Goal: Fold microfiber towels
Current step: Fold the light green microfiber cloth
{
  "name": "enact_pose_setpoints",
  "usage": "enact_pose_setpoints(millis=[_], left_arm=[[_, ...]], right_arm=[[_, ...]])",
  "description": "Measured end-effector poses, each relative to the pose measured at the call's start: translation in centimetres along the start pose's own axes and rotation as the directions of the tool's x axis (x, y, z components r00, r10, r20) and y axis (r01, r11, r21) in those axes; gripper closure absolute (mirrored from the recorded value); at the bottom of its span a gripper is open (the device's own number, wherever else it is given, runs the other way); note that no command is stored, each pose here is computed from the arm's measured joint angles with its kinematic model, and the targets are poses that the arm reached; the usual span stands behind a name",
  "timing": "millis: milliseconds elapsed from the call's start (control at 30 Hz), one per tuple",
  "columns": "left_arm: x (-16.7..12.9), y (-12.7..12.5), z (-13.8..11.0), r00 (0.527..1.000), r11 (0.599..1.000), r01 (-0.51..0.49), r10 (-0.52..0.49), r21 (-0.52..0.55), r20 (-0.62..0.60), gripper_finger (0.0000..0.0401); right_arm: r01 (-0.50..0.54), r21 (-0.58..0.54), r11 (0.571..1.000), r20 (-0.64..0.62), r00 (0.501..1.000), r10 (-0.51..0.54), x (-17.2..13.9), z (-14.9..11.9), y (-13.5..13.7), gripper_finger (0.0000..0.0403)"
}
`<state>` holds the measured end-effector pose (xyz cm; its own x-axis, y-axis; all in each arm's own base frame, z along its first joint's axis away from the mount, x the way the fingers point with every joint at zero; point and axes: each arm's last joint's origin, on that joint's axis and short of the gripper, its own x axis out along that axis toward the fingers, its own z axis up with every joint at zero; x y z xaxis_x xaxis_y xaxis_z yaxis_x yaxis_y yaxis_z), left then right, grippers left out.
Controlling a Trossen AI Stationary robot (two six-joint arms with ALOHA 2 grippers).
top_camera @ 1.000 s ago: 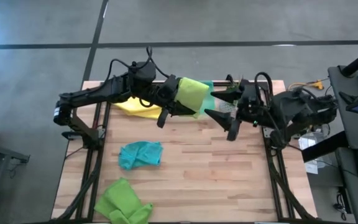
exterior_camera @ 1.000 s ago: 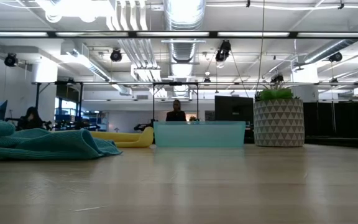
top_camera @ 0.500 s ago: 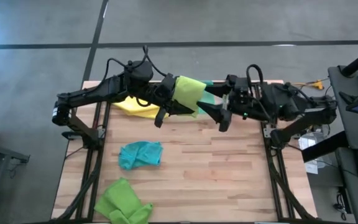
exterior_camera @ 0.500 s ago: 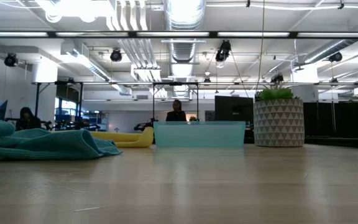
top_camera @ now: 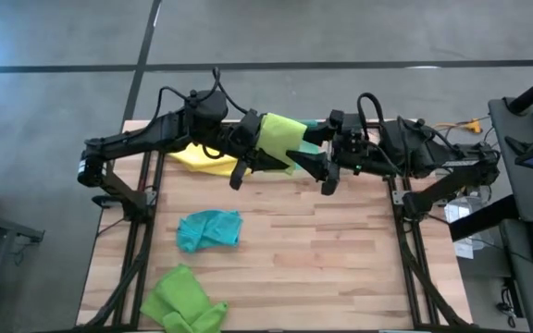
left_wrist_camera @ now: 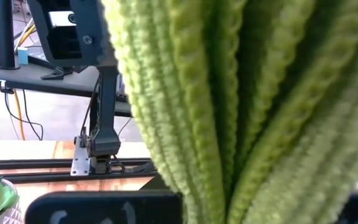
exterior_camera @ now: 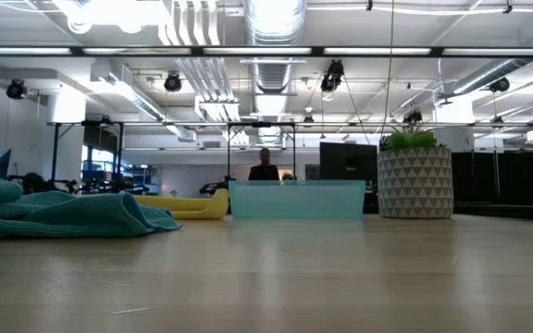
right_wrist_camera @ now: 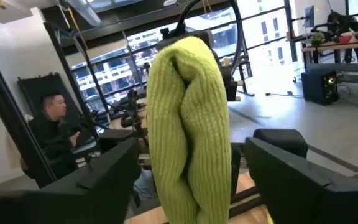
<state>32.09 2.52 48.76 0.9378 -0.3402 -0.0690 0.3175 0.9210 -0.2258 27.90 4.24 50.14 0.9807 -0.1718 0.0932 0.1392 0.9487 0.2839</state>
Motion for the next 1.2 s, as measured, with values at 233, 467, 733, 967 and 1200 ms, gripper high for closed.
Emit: enact_pose_setpoints(millis=[233,467,733,967,1200], left_arm=[[0.0,0.0,0.0,1.0,1.0,0.0,0.0,0.0,0.0,0.0397],[0.0,0.0,0.0,1.0,1.0,0.0,0.0,-0.001,0.0,0.0397],[-0.1,0.1,0.0,1.0,1.0,-0.004,0.004,-0.002,-0.001,0.034],[-0.8,0.2,0.2,1.0,0.998,-0.019,0.019,0.059,-0.009,0.0199],[-4.4,0.4,1.1,0.996,0.993,-0.089,0.09,0.08,-0.016,0.0082]], right_arm=[[0.003,-0.022,1.0,-0.01,1.0,-0.003,0.4,-0.4,0.0,0.0243],[0.007,-0.033,0.999,-0.011,1.0,-0.008,0.4,-0.4,-0.1,0.0349],[0.007,-0.057,0.998,-0.011,1.0,-0.008,0.4,-0.4,-0.1,0.0388],[0.007,-0.058,0.998,-0.012,1.0,-0.008,0.0,-0.1,-0.2,0.0388],[0.001,0.003,1.0,-0.128,0.992,-0.001,-0.2,-0.8,-1.0,0.0389]])
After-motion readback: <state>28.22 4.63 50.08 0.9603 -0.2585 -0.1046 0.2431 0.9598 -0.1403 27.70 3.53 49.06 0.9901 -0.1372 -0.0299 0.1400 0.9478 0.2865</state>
